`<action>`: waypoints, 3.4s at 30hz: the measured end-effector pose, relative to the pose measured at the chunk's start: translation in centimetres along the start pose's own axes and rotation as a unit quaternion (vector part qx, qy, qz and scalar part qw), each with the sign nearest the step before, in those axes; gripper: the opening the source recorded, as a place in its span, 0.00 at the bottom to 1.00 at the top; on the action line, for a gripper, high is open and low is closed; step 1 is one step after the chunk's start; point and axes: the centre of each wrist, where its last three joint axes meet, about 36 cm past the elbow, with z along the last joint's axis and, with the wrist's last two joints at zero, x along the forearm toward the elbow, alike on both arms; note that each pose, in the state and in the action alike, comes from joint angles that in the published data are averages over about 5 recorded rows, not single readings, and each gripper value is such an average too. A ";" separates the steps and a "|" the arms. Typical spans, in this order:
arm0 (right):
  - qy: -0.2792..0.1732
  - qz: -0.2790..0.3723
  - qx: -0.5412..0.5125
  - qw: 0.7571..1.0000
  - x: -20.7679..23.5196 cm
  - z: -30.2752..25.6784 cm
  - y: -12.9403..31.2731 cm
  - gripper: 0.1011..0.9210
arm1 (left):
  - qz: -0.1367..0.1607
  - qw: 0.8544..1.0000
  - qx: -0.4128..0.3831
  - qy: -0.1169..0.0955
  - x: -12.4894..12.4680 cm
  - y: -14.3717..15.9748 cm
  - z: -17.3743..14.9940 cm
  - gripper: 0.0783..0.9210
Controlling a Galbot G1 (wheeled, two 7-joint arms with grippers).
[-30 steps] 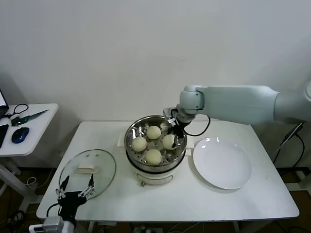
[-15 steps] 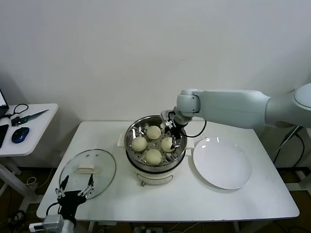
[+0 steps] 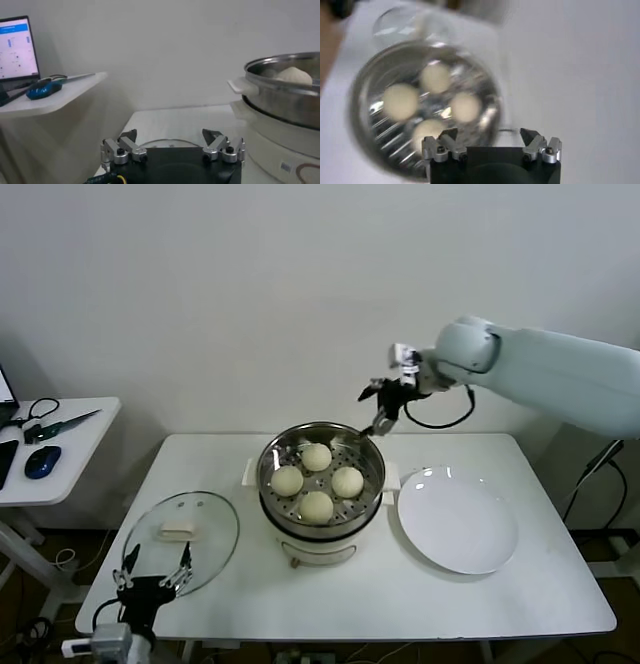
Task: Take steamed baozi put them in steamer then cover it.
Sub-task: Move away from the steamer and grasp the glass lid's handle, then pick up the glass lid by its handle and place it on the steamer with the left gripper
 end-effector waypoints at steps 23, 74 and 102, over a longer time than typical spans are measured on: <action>-0.253 0.349 -0.259 0.865 0.2 22.7 17.5 0.88 | -0.078 0.979 -0.171 -0.079 -2.0 1.3 2.9 0.88; -0.162 0.459 -0.440 0.754 0.7 32.0 50.3 0.88 | -0.074 0.714 -0.683 -0.135 -15.6 6.5 14.7 0.87; -0.164 0.456 -0.440 0.756 0.3 31.5 50.1 0.88 | -0.068 0.725 -0.675 -0.117 -16.3 5.4 14.6 0.07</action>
